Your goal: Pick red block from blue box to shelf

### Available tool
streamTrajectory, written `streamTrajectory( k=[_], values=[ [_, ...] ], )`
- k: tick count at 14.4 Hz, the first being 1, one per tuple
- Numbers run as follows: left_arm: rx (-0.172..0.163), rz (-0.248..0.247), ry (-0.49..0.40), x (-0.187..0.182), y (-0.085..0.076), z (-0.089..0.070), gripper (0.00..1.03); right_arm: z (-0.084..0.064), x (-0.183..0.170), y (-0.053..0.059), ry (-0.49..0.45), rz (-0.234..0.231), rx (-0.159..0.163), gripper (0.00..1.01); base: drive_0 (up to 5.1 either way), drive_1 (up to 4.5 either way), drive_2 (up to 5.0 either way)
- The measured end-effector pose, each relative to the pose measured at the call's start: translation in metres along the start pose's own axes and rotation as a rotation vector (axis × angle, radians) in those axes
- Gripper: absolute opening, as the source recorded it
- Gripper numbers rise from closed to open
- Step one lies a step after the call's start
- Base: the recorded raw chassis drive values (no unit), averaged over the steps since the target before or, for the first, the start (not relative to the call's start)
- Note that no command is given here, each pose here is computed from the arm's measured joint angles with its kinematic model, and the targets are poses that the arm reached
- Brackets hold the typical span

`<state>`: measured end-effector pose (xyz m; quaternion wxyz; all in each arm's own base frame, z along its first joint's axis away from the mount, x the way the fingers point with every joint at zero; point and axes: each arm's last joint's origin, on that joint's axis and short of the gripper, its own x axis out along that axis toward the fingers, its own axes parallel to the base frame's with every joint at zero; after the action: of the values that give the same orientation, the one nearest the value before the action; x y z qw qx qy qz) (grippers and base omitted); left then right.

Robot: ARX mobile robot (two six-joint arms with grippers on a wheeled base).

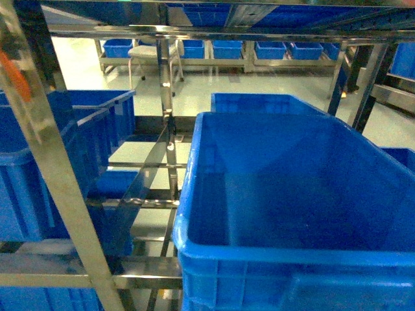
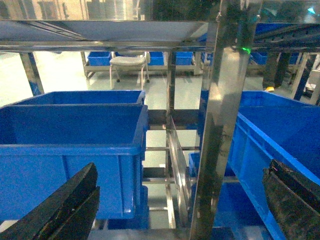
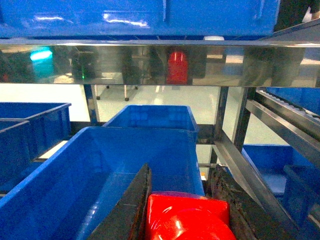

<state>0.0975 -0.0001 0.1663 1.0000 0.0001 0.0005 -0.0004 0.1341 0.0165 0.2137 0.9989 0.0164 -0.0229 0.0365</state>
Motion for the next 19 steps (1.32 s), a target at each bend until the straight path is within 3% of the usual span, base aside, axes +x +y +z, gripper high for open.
streamTrajectory(
  k=[19],
  values=[
    [0.0,0.0,0.0,0.0,0.0,0.0,0.98,-0.0005,0.0004,0.0,0.004,0.0,0.0,0.28,0.0,0.0,0.0]
  ],
)
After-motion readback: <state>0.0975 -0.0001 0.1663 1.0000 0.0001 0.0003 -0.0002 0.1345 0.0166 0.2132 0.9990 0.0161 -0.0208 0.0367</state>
